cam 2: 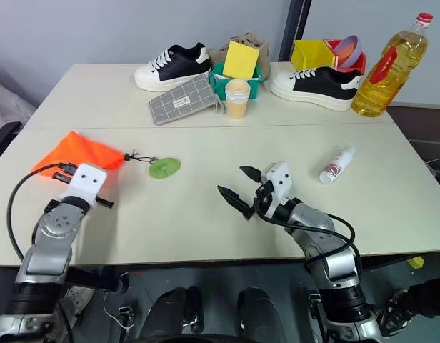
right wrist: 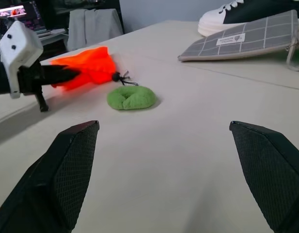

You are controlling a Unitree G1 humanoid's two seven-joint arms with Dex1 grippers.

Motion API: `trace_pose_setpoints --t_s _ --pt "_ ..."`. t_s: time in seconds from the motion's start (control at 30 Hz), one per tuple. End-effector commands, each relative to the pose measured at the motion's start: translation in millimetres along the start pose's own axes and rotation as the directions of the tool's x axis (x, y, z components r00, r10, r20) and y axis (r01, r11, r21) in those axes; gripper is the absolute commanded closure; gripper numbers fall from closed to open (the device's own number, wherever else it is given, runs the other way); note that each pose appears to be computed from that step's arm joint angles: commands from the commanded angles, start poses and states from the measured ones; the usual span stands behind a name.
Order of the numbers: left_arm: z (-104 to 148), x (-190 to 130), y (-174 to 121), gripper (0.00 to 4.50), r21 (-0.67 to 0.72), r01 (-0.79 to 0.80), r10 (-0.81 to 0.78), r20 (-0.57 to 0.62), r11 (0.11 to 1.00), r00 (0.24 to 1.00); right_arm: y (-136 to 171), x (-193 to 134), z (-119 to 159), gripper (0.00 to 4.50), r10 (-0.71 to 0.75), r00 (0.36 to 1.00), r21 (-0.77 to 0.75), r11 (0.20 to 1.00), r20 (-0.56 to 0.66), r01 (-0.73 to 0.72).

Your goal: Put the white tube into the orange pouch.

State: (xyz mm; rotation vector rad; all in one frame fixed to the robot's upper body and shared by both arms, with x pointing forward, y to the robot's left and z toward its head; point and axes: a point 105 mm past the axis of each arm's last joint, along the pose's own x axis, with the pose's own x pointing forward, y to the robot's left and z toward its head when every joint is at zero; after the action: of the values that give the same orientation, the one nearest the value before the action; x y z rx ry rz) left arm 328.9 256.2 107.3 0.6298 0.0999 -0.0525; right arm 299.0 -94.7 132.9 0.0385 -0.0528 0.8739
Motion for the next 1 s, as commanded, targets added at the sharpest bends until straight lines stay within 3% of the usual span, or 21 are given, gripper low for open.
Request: trace_pose_setpoints --t_s 0.03,0.33,0.53,0.63,0.73,0.87,1.0 --pt "26 -9 -20 4.45 0.015 0.112 -0.113 0.096 0.994 0.989 0 1 12 0.00 0.007 0.999 -0.033 0.999 0.044 -0.005" --pt "82 -24 -94 4.45 -0.043 0.393 -0.372 0.241 0.918 0.896 -16 -9 10 0.00 -0.049 0.999 -0.059 0.997 0.024 0.050" --pt "97 -42 -108 4.45 -0.067 0.492 -0.456 0.284 0.868 0.844 -64 -43 21 0.00 -0.262 0.965 -0.142 0.955 0.016 0.262" --pt "87 -52 -96 4.45 -0.083 0.486 -0.452 0.257 0.870 0.854 -101 -71 31 0.00 -0.471 0.881 -0.206 0.859 0.040 0.468" --pt "65 -58 -70 4.45 -0.124 0.442 -0.414 0.199 0.889 0.888 -129 -102 27 0.00 -0.666 0.746 -0.260 0.715 0.027 0.648" --pt "53 -63 -51 4.45 -0.151 0.427 -0.399 0.185 0.891 0.898 -145 -122 11 0.00 -0.804 0.594 -0.296 0.570 -0.011 0.766" --pt "58 -68 -55 4.45 -0.169 0.488 -0.449 0.224 0.856 0.865 -155 -129 0 0.00 -0.878 0.478 -0.288 0.463 -0.022 0.838"
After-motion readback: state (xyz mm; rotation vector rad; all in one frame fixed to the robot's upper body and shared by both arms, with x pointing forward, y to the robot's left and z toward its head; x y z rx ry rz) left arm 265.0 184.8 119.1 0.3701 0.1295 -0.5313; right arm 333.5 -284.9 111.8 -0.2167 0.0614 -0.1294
